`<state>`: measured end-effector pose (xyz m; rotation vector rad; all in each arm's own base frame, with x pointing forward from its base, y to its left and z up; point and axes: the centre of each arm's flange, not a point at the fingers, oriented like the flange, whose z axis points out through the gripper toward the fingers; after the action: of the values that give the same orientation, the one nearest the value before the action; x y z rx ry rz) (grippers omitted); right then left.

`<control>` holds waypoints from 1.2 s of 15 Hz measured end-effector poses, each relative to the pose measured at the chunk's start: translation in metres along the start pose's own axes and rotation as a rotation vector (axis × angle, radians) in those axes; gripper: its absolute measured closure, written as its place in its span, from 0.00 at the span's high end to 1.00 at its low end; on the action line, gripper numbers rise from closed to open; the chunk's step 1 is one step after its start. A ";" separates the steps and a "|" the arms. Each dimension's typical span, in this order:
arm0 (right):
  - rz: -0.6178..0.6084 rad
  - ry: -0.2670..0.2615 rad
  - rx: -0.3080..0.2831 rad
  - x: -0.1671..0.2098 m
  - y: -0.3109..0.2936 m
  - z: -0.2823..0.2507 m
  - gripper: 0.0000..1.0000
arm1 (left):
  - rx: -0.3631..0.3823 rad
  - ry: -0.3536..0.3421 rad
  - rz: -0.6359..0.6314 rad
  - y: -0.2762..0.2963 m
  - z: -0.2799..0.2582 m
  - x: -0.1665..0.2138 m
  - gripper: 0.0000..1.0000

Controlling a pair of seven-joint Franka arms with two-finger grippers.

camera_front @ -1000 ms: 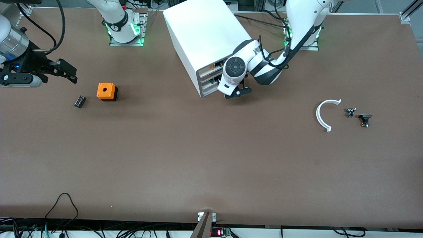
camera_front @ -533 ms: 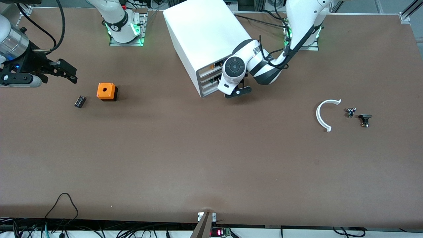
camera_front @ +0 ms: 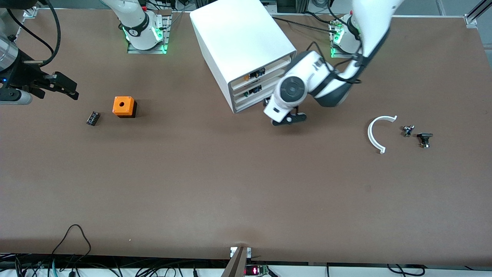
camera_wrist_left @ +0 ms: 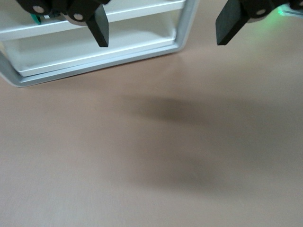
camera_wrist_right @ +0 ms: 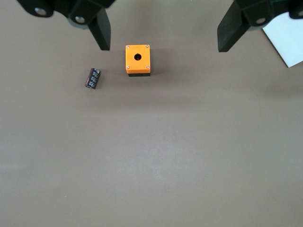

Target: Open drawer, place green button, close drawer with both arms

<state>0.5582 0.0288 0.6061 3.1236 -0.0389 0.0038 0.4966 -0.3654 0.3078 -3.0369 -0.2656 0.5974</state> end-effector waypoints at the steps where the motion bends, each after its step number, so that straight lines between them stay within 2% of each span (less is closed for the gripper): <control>1: -0.002 0.000 0.000 0.000 -0.001 0.000 1.00 | -0.008 0.001 0.020 -0.012 -0.019 0.011 1.00; 4: -0.007 0.001 0.001 0.000 -0.004 0.000 1.00 | -0.024 0.006 0.085 -0.051 -0.070 0.041 1.00; 8: -0.009 0.001 0.001 0.000 -0.004 -0.001 1.00 | 0.068 0.097 0.237 -0.107 -0.133 0.064 1.00; 12: -0.013 0.004 0.001 0.000 -0.005 -0.001 1.00 | 0.071 0.170 0.337 -0.161 -0.184 0.069 1.00; 16: -0.014 0.014 0.002 0.000 -0.005 -0.006 1.00 | 0.105 0.218 0.446 -0.208 -0.223 0.061 1.00; 18: -0.015 0.015 0.002 0.000 -0.006 -0.006 1.00 | 0.096 0.235 0.484 -0.240 -0.240 0.059 1.00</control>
<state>0.5587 0.0346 0.6121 3.1254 -0.0160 0.0275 0.6026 -0.1190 0.5246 -3.0357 0.5017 0.2470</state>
